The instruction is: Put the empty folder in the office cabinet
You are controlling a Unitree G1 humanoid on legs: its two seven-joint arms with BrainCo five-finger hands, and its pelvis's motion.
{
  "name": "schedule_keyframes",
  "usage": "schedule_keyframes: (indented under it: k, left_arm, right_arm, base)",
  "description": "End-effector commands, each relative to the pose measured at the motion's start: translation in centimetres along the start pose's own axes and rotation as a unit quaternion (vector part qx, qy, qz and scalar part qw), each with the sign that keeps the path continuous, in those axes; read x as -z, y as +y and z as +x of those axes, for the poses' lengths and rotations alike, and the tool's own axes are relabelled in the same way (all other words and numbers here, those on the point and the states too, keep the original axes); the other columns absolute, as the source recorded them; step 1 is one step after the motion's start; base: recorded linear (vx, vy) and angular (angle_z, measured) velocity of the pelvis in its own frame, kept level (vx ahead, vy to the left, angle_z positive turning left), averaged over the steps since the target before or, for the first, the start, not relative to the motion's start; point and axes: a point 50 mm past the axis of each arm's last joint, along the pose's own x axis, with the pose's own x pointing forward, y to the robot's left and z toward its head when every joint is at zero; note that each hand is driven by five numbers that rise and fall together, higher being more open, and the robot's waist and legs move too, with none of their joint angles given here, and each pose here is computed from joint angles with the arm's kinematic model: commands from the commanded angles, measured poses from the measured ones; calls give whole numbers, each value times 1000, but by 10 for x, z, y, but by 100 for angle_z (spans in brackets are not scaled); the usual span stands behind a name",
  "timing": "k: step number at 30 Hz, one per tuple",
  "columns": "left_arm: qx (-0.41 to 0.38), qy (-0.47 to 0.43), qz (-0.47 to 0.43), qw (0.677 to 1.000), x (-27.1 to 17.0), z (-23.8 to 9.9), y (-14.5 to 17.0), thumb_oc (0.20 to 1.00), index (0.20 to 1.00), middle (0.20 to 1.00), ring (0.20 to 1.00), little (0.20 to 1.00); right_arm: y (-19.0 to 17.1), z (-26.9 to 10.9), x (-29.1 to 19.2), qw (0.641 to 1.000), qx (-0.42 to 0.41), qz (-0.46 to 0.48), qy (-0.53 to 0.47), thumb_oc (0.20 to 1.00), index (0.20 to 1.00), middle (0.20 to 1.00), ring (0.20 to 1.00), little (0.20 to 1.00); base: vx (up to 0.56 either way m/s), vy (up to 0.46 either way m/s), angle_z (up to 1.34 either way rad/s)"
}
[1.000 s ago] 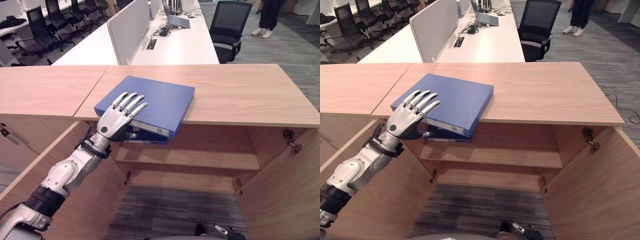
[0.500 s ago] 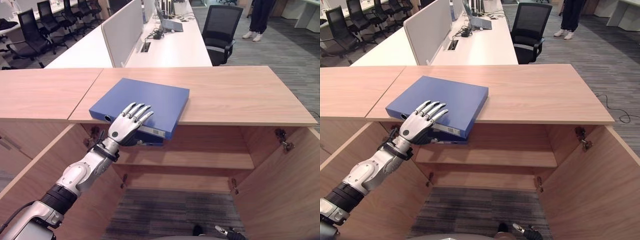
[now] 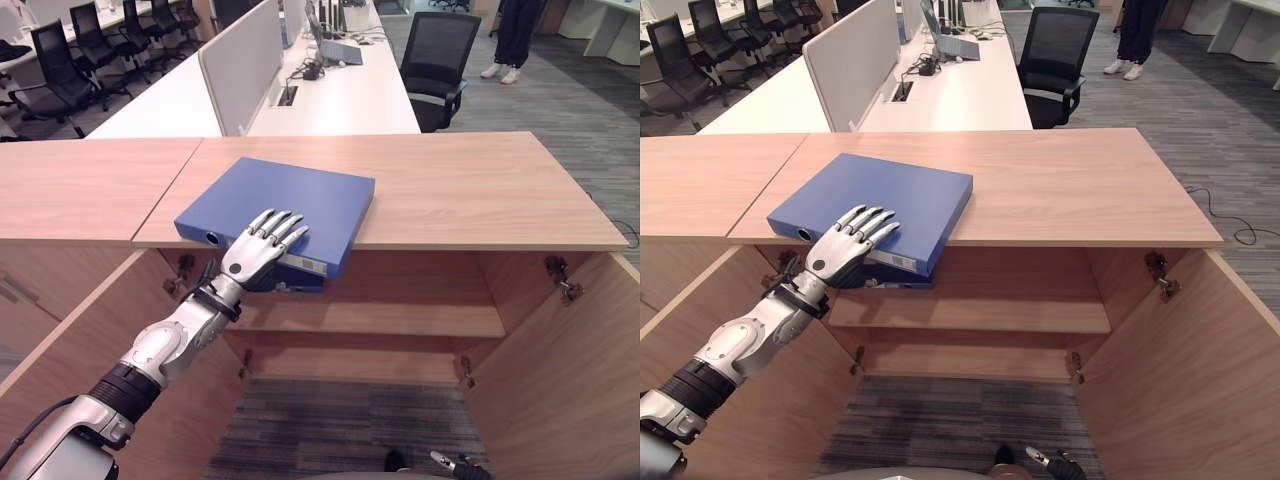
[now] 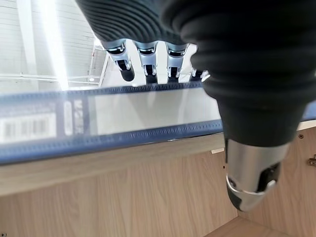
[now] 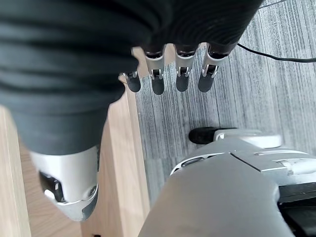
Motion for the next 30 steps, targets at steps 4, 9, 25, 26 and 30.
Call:
schedule_keyframes:
  k: [4,9,25,26,30]
  left_arm:
    - [-67,-14,66,995,16,43,40,1000,1000,1000,1000,1000]
    - [-67,-15,63,996,14,46,39,1000,1000,1000,1000,1000]
    - [-59,-7,59,996,14,48,34,1000,1000,1000,1000,1000]
    - [-59,-5,59,997,15,49,33,1000,1000,1000,1000,1000]
    - [-59,-2,56,997,15,49,33,200,200,200,200,200]
  right_arm:
    - [3,5,-26,999,-3,-16,-32,1000,1000,1000,1000,1000]
    - [3,5,-27,999,-1,-16,-31,1000,1000,1000,1000,1000]
    - [5,5,-24,1000,-4,-16,-27,1000,1000,1000,1000,1000]
    - [5,5,-24,1000,-4,-16,-25,1000,1000,1000,1000,1000]
    - [4,5,-22,1000,-2,-17,-22,1000,1000,1000,1000,1000]
  base:
    - [0,0,0]
    - [0,0,0]
    - [0,0,0]
    - [0,0,0]
    - [0,0,0]
